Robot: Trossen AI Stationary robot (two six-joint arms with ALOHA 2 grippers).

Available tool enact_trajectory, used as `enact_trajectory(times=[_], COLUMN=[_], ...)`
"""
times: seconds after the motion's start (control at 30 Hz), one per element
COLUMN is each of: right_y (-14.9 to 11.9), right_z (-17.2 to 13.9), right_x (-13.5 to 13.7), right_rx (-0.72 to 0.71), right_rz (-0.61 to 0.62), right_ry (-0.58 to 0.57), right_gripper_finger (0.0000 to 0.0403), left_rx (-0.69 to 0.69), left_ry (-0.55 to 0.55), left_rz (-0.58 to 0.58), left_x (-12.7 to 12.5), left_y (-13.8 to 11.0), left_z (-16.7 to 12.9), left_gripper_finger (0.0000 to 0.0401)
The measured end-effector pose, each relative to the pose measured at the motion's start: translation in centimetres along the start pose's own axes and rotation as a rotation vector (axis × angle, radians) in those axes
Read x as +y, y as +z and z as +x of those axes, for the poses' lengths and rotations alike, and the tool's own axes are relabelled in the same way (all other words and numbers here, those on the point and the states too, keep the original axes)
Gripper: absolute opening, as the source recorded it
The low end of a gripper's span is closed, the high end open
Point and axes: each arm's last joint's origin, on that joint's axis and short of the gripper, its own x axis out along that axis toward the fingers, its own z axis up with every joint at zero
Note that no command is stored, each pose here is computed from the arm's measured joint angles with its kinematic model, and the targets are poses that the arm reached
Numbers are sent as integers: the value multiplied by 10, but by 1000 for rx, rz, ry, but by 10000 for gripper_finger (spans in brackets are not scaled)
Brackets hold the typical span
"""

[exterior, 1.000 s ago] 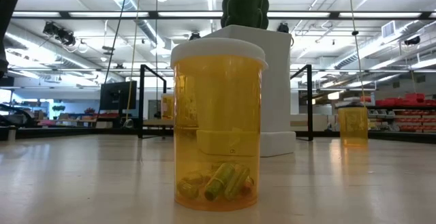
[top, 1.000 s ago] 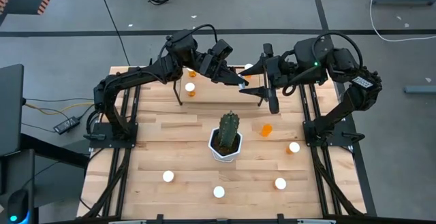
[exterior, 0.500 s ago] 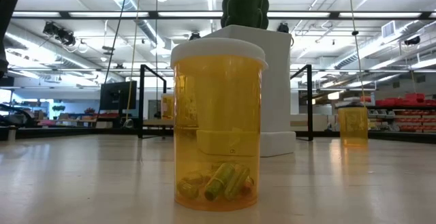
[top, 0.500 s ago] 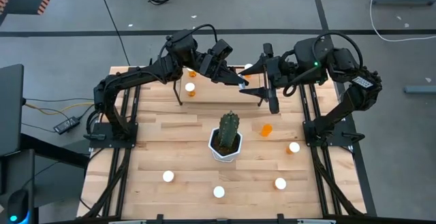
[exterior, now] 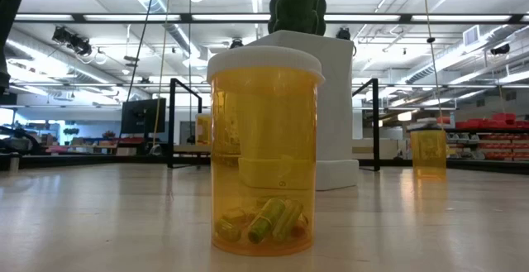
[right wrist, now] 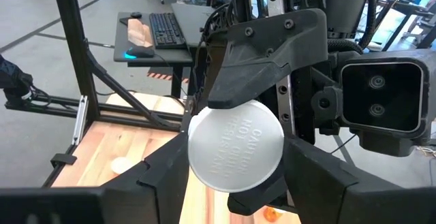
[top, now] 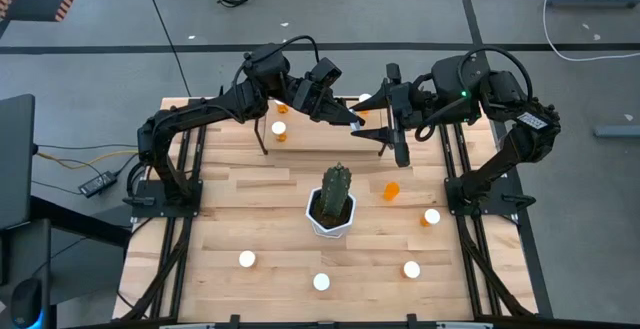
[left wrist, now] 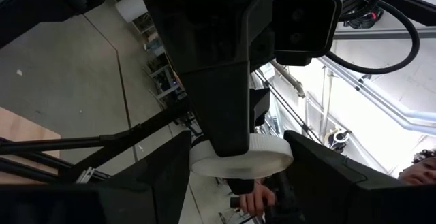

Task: Pick and place medicine bottles onto shelf by color
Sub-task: Put the orange medicine bottle on the shelf

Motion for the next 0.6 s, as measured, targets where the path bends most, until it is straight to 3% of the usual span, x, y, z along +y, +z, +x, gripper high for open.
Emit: enact_trajectory(times=[0.6], right_y=[4], right_z=[-19], right_x=[-5], right_rx=[-37], right_rz=[72], right_ry=[-86], right_gripper_finger=[217], left_rx=[-7], left_ry=[31], left_rz=[48], left_x=[7], left_y=[24], left_z=[-29], left_gripper_finger=[253])
